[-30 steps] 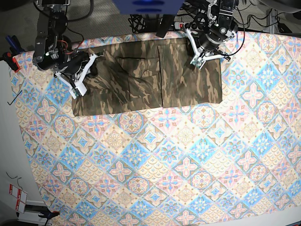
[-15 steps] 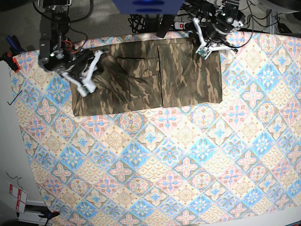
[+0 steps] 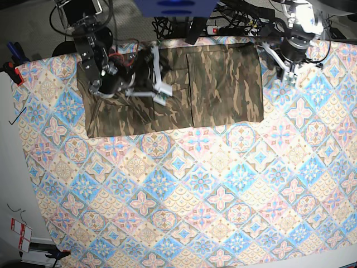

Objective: Fold the T-shirt properly
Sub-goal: 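Fold the strip end with the right gripper toward the shirt's middle, then release the fold and move the right gripper to the shirt's end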

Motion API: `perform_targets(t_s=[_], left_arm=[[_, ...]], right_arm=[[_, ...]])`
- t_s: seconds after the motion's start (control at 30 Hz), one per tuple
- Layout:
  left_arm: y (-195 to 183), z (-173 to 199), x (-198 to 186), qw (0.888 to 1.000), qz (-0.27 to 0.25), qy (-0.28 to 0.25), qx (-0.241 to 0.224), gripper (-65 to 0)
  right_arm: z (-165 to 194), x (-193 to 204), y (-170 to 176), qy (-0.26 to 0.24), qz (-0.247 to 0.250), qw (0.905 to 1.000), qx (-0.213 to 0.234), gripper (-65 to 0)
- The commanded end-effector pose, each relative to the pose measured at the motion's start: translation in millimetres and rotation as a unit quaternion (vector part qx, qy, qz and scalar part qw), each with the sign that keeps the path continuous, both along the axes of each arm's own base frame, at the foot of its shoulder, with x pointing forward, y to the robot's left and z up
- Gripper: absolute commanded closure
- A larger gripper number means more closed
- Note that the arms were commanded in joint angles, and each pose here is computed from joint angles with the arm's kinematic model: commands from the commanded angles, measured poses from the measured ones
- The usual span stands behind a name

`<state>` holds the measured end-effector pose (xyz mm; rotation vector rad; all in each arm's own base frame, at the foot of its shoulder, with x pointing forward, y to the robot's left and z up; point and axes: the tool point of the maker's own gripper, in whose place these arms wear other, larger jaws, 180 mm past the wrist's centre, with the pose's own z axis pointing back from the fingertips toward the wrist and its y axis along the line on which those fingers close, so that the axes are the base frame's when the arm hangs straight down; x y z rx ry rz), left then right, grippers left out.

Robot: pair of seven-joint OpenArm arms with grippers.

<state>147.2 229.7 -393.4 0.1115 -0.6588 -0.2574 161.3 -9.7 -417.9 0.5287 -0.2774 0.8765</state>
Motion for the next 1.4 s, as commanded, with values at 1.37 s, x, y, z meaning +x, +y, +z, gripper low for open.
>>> perform_targets(t_s=[1.37], left_arm=[[109, 11, -40, 0.988, 0.137, 0.009, 0.066, 0.0]], right_arm=[[-34, 16, 22, 0.062, 0.092, 0.9934, -0.027, -8.0]])
